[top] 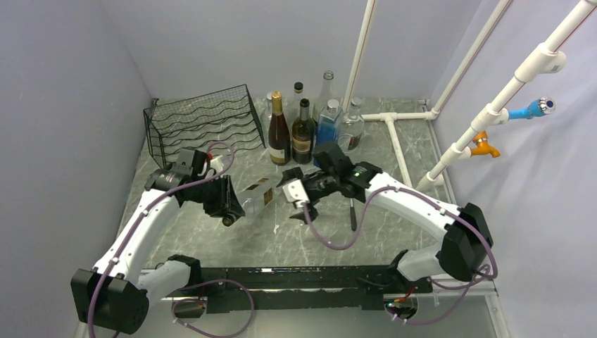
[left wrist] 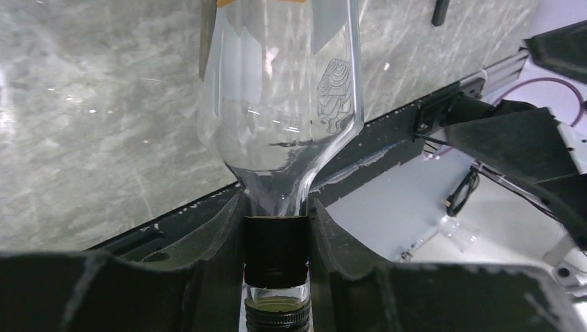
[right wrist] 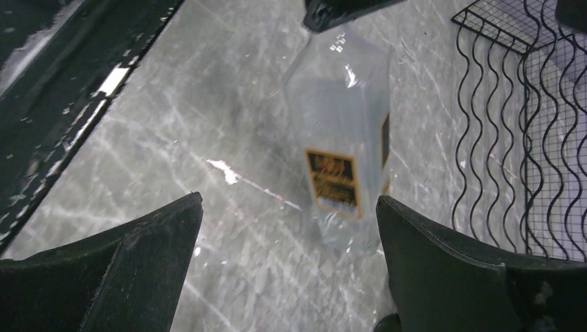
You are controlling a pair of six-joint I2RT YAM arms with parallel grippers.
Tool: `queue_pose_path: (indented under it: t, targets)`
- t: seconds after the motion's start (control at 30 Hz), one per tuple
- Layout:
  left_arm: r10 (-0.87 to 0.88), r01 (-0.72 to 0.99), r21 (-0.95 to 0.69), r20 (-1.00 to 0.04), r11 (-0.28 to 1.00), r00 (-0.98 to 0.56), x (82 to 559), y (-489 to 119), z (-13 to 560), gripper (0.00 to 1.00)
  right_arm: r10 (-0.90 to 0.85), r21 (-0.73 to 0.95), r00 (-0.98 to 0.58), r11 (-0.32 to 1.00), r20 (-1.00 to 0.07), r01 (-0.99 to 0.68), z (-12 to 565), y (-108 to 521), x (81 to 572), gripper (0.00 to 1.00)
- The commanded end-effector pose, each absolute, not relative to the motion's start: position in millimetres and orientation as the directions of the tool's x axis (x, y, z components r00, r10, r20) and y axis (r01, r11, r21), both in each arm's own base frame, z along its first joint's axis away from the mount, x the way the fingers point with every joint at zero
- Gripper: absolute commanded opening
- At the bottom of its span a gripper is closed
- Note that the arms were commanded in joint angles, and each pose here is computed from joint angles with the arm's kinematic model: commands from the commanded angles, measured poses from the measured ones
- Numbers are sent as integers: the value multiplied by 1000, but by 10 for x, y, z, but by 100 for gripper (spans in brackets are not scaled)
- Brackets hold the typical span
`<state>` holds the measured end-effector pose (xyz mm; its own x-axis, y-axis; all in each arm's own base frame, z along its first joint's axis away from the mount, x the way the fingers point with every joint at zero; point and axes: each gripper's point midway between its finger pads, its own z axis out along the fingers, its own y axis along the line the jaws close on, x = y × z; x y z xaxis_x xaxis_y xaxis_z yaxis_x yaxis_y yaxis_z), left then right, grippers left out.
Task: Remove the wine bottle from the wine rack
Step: Pick up the wine bottle from the wine rack.
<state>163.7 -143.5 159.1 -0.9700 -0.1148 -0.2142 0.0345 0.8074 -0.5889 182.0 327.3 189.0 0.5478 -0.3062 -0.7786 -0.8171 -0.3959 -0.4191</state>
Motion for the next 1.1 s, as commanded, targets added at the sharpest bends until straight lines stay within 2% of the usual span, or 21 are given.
queue_pose_path:
  t: [0.0, 0.4, 0.77, 1.07]
  targets:
    - [-104, 81, -700, -218, 710, -970, 1691, -1708, 1910, 0, -365, -490, 576, -305, -732, -816, 2048, 3622, 2037, 100]
    - [-101, 76, -745, -189, 663, -977, 1735, -1876, 2051, 0, -464, -574, 605, -225, -647, -787, 1828, 3938, 2134, 100]
    - [-100, 88, -756, -200, 649, -975, 1773, -1914, 2134, 0, -478, -543, 566, -202, -672, -815, 1592, 4105, 2061, 100]
    - [-108, 91, -774, -202, 626, -973, 1779, -1948, 2188, 0, -516, -561, 514, -75, -685, -824, 1504, 4202, 2212, 100]
